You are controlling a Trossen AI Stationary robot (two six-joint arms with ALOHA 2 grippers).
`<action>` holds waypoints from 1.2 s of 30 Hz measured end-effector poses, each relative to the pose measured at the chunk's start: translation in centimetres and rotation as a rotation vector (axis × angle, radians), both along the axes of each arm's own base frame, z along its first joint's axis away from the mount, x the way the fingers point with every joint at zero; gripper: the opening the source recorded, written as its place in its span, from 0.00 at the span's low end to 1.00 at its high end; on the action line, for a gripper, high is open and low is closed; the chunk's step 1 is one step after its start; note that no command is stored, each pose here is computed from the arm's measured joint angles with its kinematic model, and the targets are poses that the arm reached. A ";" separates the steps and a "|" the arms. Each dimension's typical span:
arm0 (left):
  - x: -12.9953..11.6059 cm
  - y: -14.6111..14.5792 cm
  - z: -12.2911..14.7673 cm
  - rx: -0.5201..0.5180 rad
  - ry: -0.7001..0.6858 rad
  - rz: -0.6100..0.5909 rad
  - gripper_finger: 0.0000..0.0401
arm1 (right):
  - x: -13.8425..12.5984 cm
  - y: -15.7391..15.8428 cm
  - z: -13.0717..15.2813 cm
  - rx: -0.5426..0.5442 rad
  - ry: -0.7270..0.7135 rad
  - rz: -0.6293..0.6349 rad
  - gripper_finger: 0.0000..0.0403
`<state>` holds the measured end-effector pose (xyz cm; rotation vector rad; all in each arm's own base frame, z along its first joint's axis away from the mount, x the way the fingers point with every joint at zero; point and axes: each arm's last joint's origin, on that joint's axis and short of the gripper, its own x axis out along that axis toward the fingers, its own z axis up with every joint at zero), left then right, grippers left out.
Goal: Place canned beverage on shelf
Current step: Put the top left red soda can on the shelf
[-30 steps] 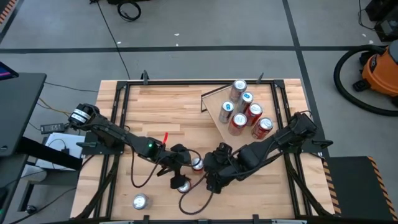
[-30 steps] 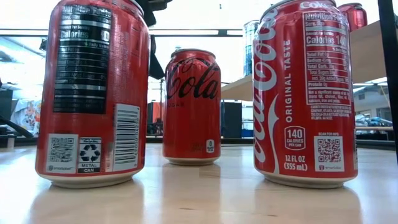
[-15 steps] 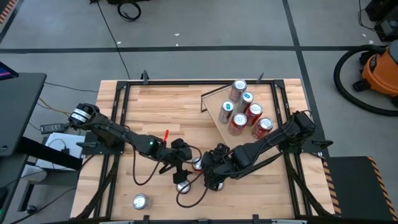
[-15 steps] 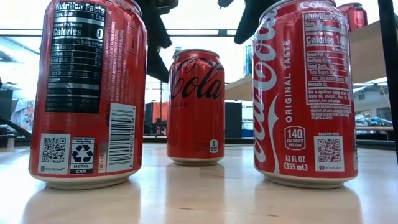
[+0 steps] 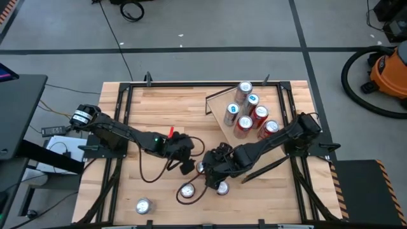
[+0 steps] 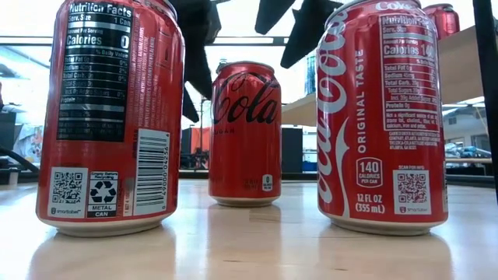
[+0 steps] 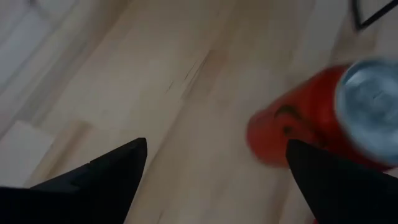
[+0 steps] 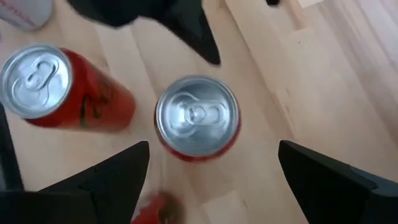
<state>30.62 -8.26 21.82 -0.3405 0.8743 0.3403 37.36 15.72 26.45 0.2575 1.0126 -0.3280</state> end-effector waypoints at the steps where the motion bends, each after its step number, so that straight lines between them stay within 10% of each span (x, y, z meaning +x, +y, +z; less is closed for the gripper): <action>1: 0.1 0.0 0.1 -0.005 -0.016 0.002 0.99 | 0.1 -0.1 -0.2 -0.009 0.001 0.001 0.91; 36: -0.2 -1.3 0.1 -0.067 -0.001 -0.067 0.99 | 0.3 -2.4 -2.3 -0.146 0.106 0.165 0.91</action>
